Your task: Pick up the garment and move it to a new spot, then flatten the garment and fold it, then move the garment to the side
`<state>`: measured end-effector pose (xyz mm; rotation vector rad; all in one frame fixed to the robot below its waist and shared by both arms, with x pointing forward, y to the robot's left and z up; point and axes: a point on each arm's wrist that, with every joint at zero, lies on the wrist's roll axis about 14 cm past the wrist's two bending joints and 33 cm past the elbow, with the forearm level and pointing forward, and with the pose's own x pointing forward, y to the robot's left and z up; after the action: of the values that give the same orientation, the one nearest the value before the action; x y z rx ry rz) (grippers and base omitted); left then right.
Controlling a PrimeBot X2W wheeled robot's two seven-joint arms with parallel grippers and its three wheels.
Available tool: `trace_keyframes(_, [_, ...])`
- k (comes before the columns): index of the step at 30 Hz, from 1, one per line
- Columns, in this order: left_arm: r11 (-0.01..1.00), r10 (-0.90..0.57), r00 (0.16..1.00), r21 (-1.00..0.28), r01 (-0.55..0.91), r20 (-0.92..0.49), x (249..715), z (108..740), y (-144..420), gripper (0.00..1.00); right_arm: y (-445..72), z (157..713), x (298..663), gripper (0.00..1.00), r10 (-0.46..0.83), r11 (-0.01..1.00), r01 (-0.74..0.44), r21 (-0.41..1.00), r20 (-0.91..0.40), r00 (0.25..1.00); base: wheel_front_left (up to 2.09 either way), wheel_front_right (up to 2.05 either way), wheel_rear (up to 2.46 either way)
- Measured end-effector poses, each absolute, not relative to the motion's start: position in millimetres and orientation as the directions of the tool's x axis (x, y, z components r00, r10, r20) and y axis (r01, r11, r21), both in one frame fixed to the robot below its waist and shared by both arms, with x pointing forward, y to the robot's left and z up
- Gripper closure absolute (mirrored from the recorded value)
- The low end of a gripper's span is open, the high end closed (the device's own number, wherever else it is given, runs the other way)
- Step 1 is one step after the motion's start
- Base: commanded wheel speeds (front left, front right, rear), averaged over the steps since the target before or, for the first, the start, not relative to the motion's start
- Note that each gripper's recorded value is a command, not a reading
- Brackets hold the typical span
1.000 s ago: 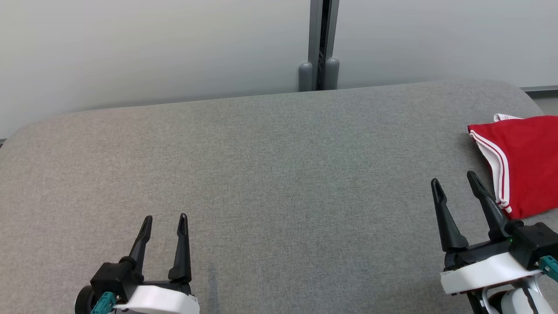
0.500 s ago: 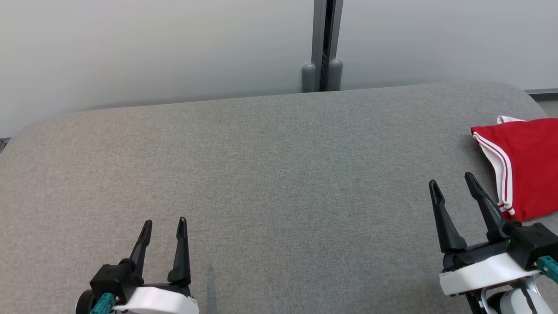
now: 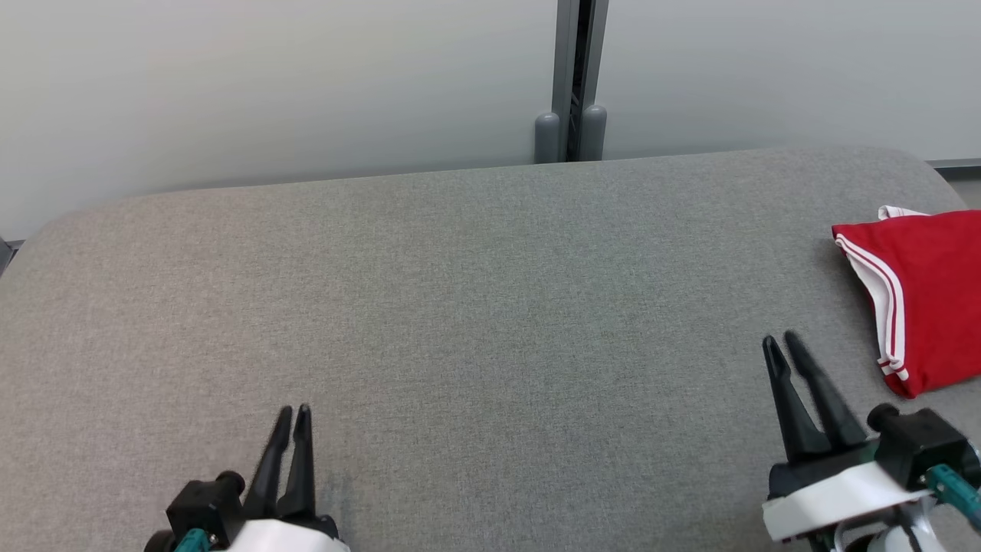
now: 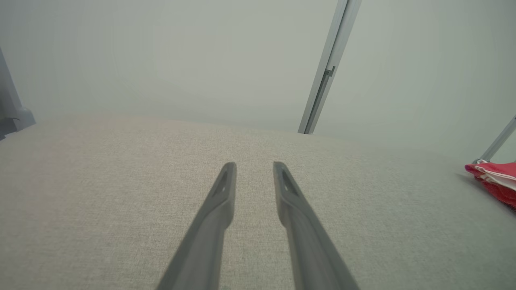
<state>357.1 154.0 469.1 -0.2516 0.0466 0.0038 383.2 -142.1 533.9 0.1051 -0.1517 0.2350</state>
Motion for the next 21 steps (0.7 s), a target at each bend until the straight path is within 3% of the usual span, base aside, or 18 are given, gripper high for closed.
trace_keyframes(21, [0.845,-0.012,0.99,-0.531,-0.066,-0.141,361,453,149,1.0,-180,508,378,1.0,0.069,0.896,-0.083,0.435,0.048,0.996,0.0,0.0,0.0])
